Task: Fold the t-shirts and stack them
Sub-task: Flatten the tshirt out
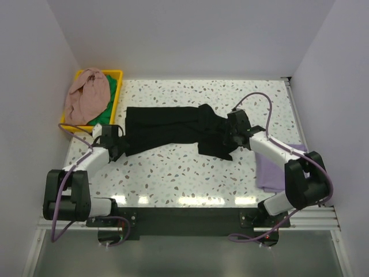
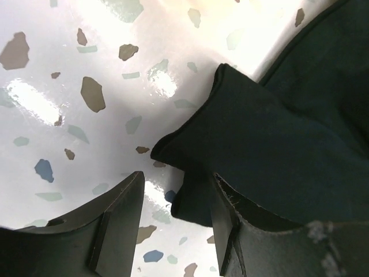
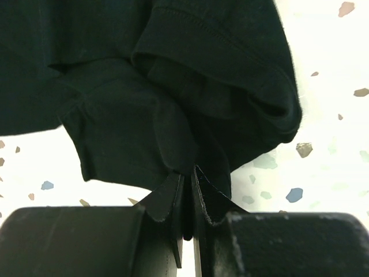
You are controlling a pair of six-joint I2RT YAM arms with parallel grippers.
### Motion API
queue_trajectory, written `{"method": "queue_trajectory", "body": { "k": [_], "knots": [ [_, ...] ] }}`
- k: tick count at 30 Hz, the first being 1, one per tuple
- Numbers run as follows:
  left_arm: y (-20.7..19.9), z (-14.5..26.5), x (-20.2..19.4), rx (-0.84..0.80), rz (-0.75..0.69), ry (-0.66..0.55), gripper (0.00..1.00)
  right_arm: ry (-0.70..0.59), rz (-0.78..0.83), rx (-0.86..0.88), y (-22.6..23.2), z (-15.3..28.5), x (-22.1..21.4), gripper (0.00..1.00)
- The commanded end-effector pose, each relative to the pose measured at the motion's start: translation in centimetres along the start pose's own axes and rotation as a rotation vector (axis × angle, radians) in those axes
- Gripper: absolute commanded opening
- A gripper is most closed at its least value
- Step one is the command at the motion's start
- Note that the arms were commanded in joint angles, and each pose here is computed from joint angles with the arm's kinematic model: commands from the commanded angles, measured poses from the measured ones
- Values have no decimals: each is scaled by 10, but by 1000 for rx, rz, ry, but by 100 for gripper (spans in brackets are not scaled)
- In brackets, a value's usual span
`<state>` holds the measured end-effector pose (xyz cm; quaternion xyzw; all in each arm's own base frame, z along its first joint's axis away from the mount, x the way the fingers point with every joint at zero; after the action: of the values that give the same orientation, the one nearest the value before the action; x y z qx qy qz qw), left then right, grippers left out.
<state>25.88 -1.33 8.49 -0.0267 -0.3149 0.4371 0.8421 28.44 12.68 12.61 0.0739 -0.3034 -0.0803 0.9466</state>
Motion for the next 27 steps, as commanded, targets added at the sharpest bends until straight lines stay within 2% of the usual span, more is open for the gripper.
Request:
{"method": "queue_trajectory", "body": {
  "k": [1,7,10,13,21,23,27],
  "knots": [
    [-14,-8,13,-78,87,-74,53,-15,23,48,6,0,6,11],
    [-15,-19,17,-76,105,-123,53,-11,31,65,7,1,5,11],
    [-14,-22,18,-61,112,-126,49,-12,31,67,6,1,4,11],
    [-16,-22,21,-60,116,-138,40,-17,35,67,6,3,4,11],
    [-28,-1,40,-105,96,-184,3,-30,30,56,3,6,6,12],
    [-30,6,44,-110,86,-193,0,-33,22,50,2,6,8,12],
    [-31,15,49,-115,75,-205,0,-38,18,43,1,7,9,12]
  ]
}}
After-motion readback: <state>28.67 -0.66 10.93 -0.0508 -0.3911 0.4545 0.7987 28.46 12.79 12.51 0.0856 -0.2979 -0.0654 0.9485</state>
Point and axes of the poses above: each gripper's point midway between its finger pads, its own z axis back along the fingers, its own y axis along the line the jaws close on, x = y × z, the point moved 7 cm from there along z, back along the fingers, and after that the axes turned 2 degrees about z, right-handed, at the moved point
